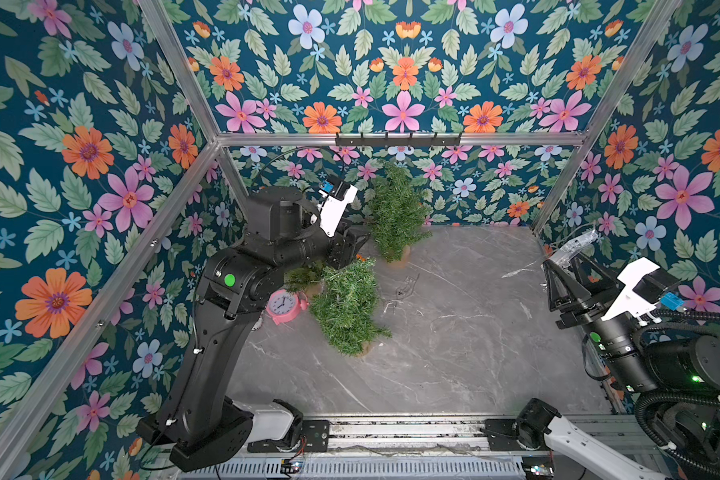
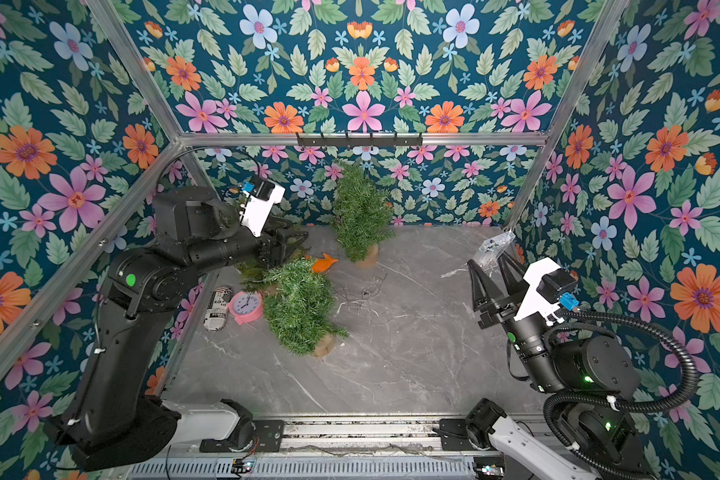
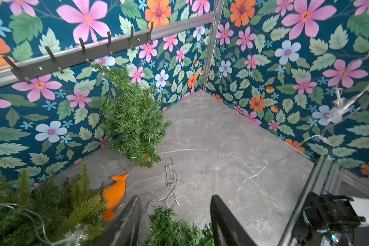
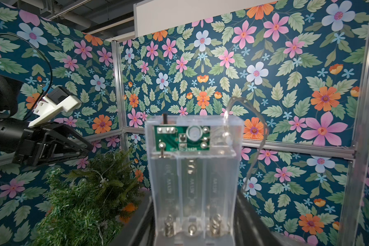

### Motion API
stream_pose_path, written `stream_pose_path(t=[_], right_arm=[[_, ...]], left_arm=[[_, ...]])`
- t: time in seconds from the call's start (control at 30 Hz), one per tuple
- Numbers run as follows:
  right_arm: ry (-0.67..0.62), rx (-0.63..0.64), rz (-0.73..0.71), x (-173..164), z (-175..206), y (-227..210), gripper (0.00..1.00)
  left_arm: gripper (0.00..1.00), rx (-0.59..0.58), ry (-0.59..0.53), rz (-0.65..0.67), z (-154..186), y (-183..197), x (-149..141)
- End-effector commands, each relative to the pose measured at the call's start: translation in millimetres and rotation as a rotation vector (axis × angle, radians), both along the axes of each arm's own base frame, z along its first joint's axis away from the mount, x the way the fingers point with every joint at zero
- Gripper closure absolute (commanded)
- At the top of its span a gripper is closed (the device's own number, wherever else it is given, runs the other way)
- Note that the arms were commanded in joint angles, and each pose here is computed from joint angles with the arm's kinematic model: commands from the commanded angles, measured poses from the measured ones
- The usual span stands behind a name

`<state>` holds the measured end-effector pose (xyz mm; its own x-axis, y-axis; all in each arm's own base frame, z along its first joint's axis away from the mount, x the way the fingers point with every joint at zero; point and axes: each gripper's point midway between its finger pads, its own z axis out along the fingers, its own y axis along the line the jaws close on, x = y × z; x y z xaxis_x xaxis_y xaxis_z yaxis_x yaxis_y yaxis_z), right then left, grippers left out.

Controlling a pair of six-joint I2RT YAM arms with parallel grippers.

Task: Wrap string light around the christmas tree
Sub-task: Wrap the light string around the Christmas tree.

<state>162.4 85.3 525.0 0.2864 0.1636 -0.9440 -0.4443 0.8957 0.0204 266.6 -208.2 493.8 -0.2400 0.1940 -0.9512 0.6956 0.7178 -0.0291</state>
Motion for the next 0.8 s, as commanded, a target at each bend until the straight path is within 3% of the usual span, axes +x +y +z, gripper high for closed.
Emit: stream_pose_path(t=[0.0, 0.1, 0.33, 0.63, 0.77], right_arm=[[-0.038, 0.011, 0.167, -18, 11, 21, 0.78], [-0.025, -0.012, 0.323, -29, 15, 45, 0.78], [0.016, -0.016, 0.638, -43, 28, 97, 0.78], [-0.127, 0.089, 0.839, -56, 100, 121, 0.79], [-0.193, 0.13, 0.889, -55, 135, 129, 0.79]], left_arm=[[0.48, -0.123, -0.062, 0.123, 29, 11, 15], [0.51, -0.19, -0.087, 0.185, 38, 24, 13], [0.5, -0.381, -0.251, 0.279, 57, 66, -22], [0.53, -0.365, -0.183, 0.316, -2, 72, -23], [0.57, -0.386, -0.173, 0.231, -14, 60, -32]])
